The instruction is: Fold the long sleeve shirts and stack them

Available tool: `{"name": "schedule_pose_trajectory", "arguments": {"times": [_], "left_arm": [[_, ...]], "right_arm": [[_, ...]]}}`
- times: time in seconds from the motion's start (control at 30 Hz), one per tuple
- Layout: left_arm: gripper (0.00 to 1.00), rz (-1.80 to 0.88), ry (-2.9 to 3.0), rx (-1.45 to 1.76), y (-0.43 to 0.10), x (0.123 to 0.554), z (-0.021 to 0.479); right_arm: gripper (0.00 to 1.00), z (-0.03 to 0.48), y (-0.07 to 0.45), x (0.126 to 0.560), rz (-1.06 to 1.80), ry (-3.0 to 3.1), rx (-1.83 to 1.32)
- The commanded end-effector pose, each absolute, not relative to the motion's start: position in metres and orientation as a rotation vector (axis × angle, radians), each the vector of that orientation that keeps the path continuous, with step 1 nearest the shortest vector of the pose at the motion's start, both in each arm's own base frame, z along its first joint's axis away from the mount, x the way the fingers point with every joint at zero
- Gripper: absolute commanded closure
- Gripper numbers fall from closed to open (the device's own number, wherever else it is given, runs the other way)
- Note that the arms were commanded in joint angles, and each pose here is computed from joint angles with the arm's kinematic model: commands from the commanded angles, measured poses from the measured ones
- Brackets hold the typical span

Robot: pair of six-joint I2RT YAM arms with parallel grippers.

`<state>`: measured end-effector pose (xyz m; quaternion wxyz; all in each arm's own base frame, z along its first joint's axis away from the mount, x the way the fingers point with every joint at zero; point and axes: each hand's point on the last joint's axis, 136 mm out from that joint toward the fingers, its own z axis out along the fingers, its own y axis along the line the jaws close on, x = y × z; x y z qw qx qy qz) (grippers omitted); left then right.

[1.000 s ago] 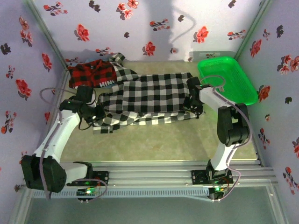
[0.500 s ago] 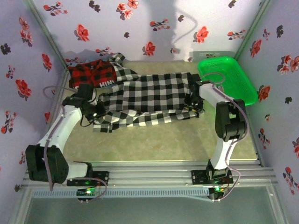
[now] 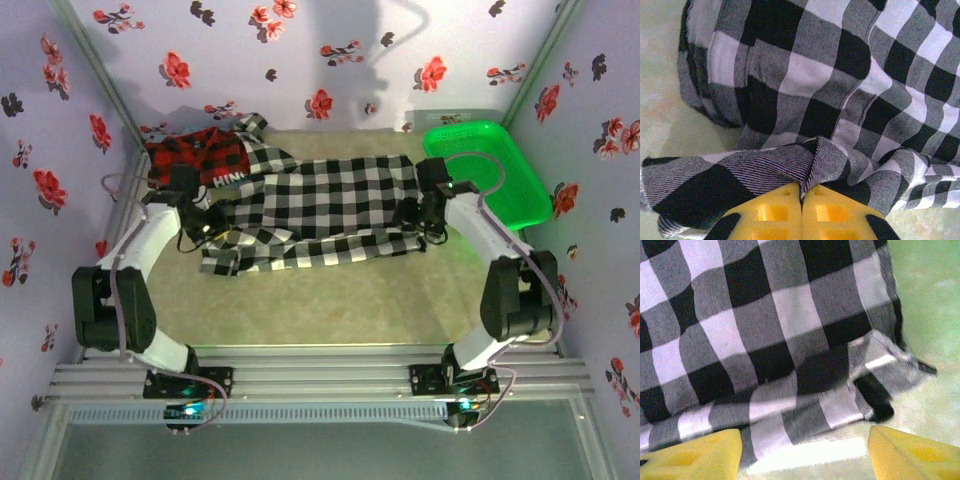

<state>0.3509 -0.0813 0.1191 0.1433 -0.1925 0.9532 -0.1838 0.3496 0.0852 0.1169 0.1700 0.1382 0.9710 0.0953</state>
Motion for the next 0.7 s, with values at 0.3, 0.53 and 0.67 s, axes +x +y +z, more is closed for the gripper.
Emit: {"name": "schedule_pose_trajectory", "arguments": {"times": [0.3, 0.53, 0.67], "left_arm": [[0.90, -0.575, 2.755, -0.568, -0.085, 0.376, 0.103], [0.35, -0.590, 2.697, -0.606, -0.080, 0.379, 0.119], [0.18, -0.576, 2.639, -0.632, -0.070, 0.366, 0.152]], "right_arm": [[0.56, 0.066, 0.105, 0.345, 0.398, 2.829, 0.449], [0.59, 0.054, 0.111, 0.393, 0.365, 2.827, 0.445], [0.61, 0.044, 0.109, 0.416, 0.329, 2.843, 0.443]]}}
